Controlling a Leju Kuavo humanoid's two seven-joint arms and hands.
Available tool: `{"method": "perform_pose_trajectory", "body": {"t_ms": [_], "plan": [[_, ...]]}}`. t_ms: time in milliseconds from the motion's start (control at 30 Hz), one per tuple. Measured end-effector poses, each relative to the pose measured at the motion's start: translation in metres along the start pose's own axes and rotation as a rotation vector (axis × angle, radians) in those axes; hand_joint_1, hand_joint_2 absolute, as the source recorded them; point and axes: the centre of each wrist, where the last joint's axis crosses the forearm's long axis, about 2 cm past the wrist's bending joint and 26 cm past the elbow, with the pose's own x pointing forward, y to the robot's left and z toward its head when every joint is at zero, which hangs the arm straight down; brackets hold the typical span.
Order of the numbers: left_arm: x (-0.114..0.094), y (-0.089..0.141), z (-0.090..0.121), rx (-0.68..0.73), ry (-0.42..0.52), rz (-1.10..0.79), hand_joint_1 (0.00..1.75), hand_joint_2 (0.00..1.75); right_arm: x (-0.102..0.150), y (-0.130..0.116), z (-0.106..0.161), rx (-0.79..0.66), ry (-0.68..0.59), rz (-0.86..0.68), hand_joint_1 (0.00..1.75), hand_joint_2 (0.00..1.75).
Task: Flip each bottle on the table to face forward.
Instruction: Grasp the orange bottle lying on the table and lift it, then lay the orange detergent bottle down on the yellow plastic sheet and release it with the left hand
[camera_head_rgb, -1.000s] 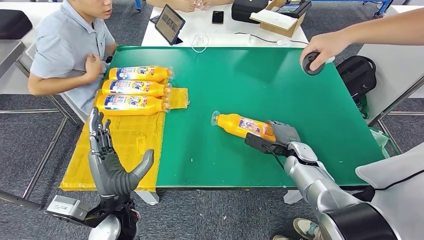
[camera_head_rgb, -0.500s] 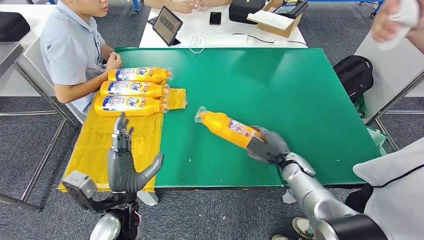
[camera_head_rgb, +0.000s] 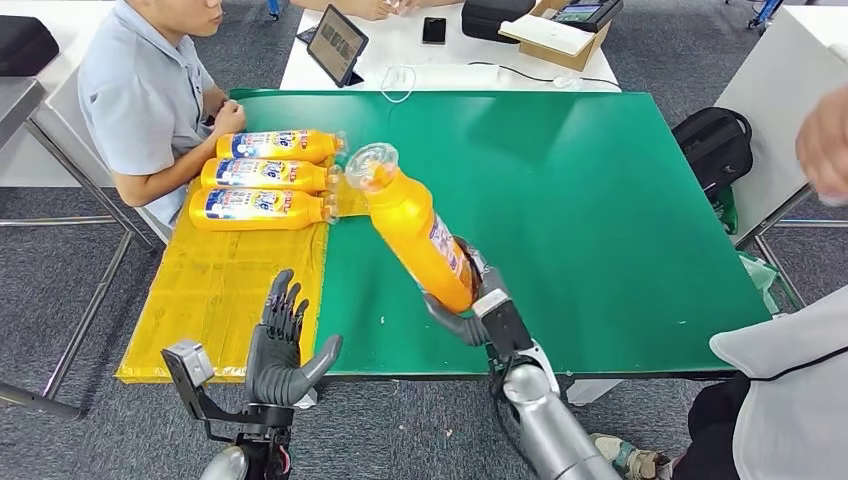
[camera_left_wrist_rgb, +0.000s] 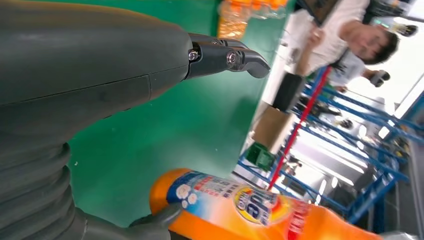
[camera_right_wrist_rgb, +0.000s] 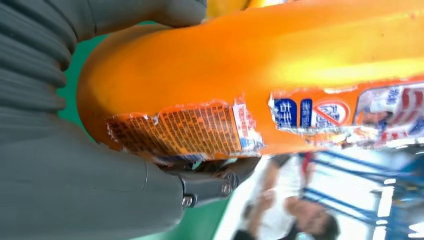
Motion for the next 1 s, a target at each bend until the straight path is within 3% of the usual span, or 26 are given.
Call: {"method": "perform_pose_trajectory", "body": {"t_ms": [200, 467, 867, 900, 1000], "plan": [[0.0, -0.009, 0.005, -0.159, -0.114, -0.064, 0.0, 1.75, 0.014, 0.033, 0.001, 0.129, -0.055, -0.054, 1.75, 1.75], [0.0, -0.015, 0.002, -0.234, -0.137, -0.039, 0.0, 1.75, 0.013, 0.08, 0.008, 0.353, -0.031, -0.09, 1.75, 1.75], [0.001, -0.009, 0.001, -0.238, -0.108, 0.007, 0.0, 1.75, 0.009, 0.107, 0.011, 0.462, -0.002, -0.081, 1.75, 1.75], [0.001, -0.009, 0.001, -0.235, -0.099, 0.017, 0.23, 1.75, 0.009, 0.108, 0.01, 0.469, -0.004, -0.076, 1.75, 1.75], [0.001, -0.006, 0.001, -0.228, -0.068, 0.048, 1.51, 1.75, 0.009, 0.11, 0.01, 0.494, -0.013, -0.054, 1.75, 1.75]]}}
